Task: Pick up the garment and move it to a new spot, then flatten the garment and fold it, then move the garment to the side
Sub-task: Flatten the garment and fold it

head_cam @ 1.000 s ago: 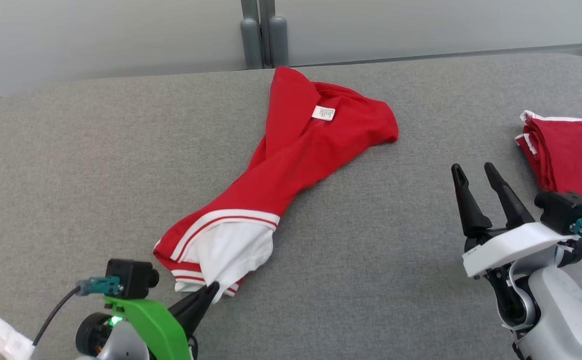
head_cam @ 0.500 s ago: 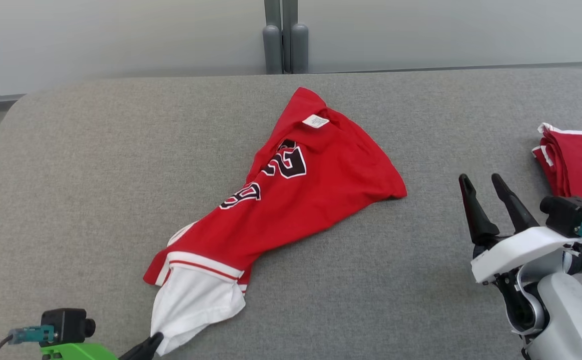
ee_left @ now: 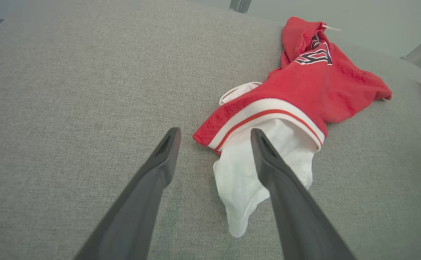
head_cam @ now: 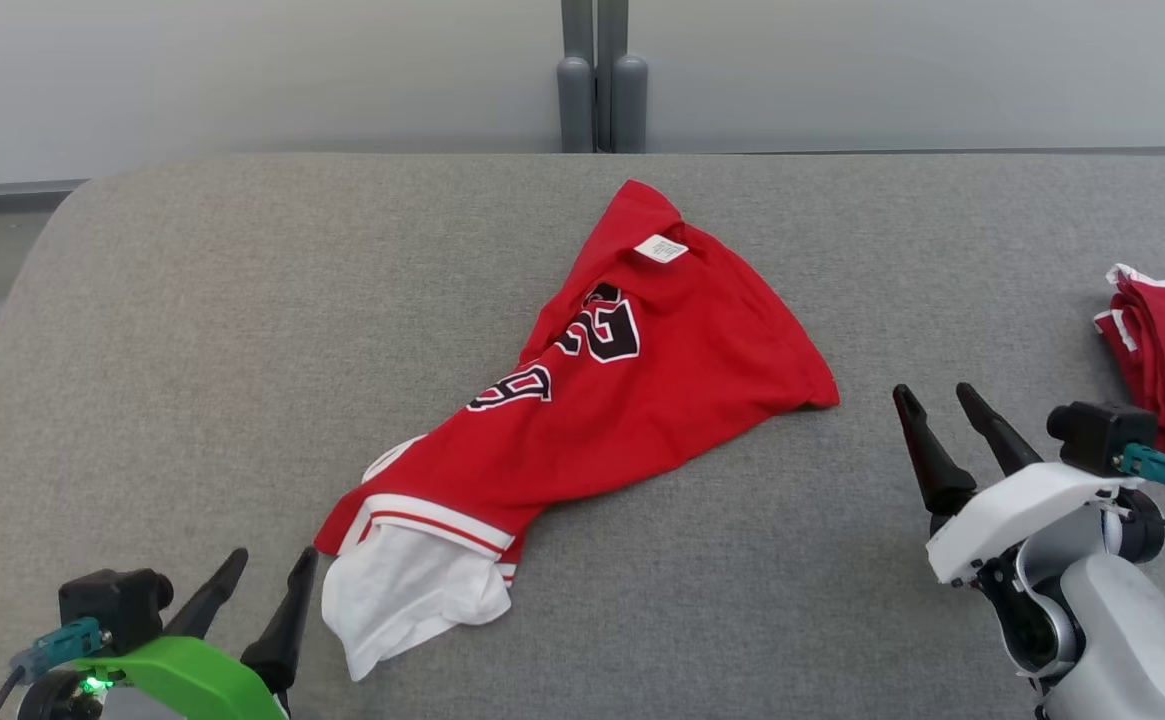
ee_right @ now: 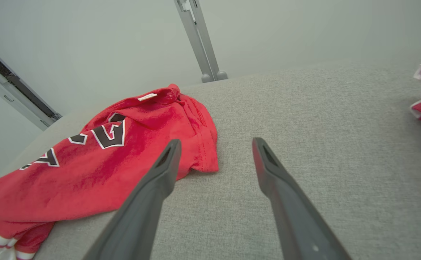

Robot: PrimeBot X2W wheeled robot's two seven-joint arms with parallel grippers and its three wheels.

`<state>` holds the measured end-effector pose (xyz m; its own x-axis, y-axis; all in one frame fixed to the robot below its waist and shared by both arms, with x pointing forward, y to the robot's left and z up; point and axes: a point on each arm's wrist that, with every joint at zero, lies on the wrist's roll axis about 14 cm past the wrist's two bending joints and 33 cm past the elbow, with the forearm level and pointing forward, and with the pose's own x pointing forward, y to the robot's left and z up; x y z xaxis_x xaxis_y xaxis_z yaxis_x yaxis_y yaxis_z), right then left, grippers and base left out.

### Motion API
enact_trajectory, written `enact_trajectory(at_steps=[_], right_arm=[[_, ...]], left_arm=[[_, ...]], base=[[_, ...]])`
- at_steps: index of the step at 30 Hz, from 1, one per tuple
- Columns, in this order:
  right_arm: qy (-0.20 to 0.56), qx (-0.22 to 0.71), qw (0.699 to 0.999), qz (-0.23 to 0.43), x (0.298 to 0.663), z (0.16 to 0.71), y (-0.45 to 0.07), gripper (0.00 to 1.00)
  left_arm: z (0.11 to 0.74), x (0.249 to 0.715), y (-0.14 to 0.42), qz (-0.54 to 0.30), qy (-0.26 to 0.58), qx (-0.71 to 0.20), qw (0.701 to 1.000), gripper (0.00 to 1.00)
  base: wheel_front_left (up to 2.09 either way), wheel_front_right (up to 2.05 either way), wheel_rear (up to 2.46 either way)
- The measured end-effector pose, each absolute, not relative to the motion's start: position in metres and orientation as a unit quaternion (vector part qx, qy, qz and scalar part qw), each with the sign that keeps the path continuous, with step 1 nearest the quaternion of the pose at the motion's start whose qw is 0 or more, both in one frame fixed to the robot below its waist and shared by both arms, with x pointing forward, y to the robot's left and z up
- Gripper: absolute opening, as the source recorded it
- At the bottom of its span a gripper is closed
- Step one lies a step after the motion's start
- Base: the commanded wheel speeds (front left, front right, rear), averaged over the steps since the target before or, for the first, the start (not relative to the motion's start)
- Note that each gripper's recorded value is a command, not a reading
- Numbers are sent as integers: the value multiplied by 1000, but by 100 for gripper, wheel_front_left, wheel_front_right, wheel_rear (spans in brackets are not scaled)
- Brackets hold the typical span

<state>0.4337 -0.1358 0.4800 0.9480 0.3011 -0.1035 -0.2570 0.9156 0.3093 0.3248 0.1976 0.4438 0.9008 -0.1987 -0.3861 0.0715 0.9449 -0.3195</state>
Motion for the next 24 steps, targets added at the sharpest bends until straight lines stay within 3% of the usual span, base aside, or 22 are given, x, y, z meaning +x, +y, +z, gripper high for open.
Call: enact_trajectory(at_steps=[6,14,15,16,17,18,19,24], right_arm=[[136,134,967,167,457,461,-115,100],[278,94,939,181,473,403,-95,100],[288,91,935,184,473,399,-91,96],[299,88,931,188,473,394,-88,84],[305,86,929,191,474,391,-84,54],[308,85,927,194,475,388,-81,37],[308,84,927,196,476,388,-79,0],[264,72,941,198,485,403,-83,0]], left_arm=[[478,340,196,-62,131,-120,982,100],[470,337,181,-66,136,-133,980,100],[467,336,184,-61,137,-133,980,100],[464,335,187,-55,142,-132,979,100],[461,333,190,-49,146,-132,979,100],[459,332,191,-45,147,-133,979,100],[458,331,193,-41,148,-134,979,100],[456,326,198,-32,148,-135,979,100]], base=[[0,0,0],[0,0,0],[0,0,0],[0,0,0],[0,0,0],[0,0,0],[0,0,0],[0,0,0]])
